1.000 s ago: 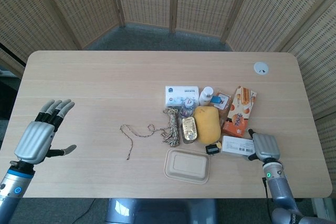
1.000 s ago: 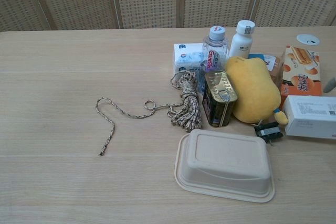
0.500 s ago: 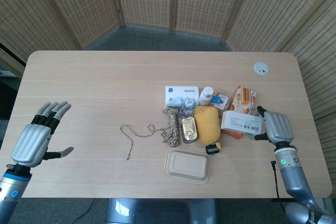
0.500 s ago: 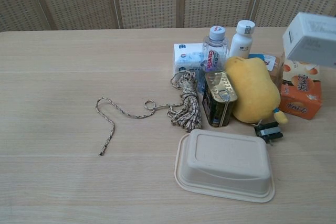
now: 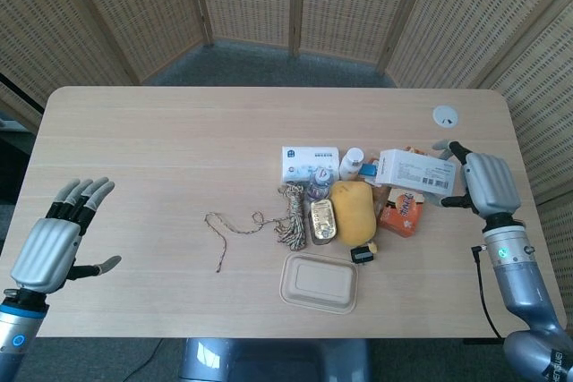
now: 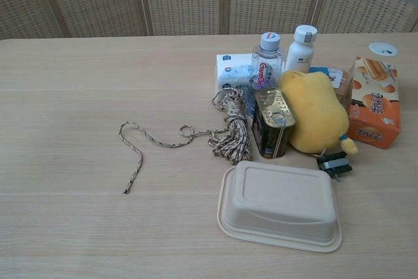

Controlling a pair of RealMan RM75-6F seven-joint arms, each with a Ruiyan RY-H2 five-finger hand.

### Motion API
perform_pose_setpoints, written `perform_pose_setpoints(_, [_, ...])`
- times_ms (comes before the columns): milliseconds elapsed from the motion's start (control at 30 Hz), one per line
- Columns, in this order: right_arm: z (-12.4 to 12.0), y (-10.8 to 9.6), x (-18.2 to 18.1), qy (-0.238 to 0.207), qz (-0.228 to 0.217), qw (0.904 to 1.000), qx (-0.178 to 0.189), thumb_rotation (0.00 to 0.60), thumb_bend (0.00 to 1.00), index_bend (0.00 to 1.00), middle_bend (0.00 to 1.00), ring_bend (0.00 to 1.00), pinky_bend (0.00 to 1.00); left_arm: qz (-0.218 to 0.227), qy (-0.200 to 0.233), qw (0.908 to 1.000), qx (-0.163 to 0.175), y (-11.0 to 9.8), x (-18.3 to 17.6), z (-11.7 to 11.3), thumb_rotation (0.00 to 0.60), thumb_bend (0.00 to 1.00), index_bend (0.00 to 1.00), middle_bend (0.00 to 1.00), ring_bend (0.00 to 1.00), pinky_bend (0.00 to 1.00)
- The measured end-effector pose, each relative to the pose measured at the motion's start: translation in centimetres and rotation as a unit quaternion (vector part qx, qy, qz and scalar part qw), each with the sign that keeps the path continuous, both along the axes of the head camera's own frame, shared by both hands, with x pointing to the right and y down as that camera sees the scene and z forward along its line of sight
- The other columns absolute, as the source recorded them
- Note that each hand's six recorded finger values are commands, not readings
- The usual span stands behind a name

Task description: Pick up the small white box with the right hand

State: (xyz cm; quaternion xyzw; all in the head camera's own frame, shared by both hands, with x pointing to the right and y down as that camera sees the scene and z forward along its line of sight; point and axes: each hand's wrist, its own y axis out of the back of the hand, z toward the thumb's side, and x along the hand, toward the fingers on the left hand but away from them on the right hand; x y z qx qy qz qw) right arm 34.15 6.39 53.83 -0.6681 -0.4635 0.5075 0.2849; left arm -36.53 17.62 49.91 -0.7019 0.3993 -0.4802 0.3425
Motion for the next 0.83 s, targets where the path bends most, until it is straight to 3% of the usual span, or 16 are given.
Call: perform_pose_setpoints(833, [-0.6,-0.4,0.0,-0.004,0.000,1.0000,0.003,0.600,0.15,0.29,0.58,0.82,0.55,-0.004,-0.009,0.9999,-0.007,1.3,-0.6,-0.1,0.600,0.15,0.00,0.00,0.00,0.00])
